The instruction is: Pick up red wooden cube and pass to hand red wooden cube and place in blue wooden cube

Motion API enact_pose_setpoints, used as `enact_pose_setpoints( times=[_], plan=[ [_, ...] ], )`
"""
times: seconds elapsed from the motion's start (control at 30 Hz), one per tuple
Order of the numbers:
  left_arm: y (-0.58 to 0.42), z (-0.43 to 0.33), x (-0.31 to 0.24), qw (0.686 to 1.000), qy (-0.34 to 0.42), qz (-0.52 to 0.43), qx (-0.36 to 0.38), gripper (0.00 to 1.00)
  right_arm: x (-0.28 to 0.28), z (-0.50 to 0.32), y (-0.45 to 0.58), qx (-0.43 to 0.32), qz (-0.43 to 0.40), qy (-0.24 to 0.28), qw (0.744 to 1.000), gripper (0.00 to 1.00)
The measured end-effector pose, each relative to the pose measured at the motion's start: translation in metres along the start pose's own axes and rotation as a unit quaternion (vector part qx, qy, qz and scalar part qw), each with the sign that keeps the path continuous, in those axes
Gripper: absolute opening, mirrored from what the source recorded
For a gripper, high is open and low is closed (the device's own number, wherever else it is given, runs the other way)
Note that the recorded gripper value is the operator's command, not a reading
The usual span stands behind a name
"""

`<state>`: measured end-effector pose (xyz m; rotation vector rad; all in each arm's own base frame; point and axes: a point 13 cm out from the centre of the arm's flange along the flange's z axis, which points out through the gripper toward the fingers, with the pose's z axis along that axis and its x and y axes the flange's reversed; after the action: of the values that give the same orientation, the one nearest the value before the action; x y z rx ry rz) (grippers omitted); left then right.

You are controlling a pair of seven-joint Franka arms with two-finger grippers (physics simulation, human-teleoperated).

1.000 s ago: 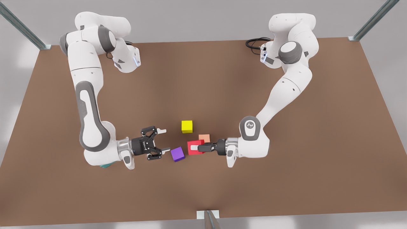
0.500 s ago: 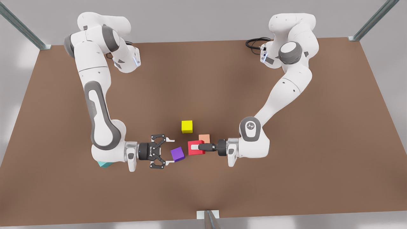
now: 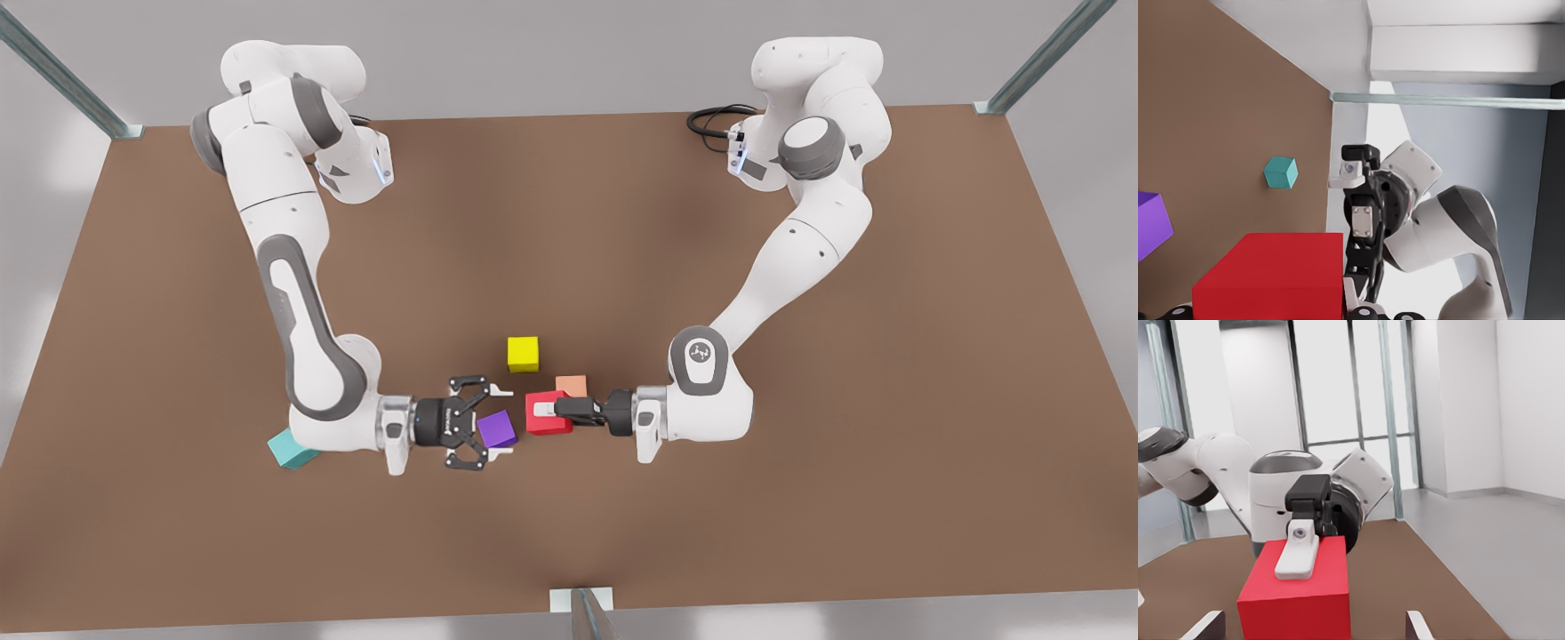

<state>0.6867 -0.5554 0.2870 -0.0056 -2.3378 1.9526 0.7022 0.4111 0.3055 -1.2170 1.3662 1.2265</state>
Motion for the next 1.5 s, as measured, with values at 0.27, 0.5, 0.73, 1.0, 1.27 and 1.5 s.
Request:
enact_pose_setpoints(
  times=[0.27,0.5,0.73,1.0,1.27,1.5],
  plan=[
    [0.002,0.000,0.000,1.000,0.000,0.012,0.000,0.58,0.005,0.009,0.009,-0.009,-0.008,-0.007,1.000,1.00],
    [0.003,0.000,0.000,1.000,-0.001,0.020,0.000,0.58,0.012,0.011,0.014,-0.013,-0.012,-0.009,1.000,1.00],
    [0.001,0.000,-0.001,1.000,-0.001,0.025,0.001,0.58,0.013,0.018,0.018,-0.016,-0.021,-0.011,1.000,1.00],
    [0.001,0.004,0.001,1.000,-0.002,0.030,0.000,0.58,0.022,0.031,0.023,-0.019,-0.023,-0.011,1.000,1.00],
    [0.001,0.004,0.000,0.999,-0.003,0.032,0.000,0.58,0.030,0.047,0.028,-0.020,-0.019,-0.014,1.000,1.00],
    [0.000,0.005,0.000,0.999,-0.005,0.033,0.001,0.58,0.032,0.056,0.028,-0.018,-0.016,-0.020,1.000,1.00]
  ],
)
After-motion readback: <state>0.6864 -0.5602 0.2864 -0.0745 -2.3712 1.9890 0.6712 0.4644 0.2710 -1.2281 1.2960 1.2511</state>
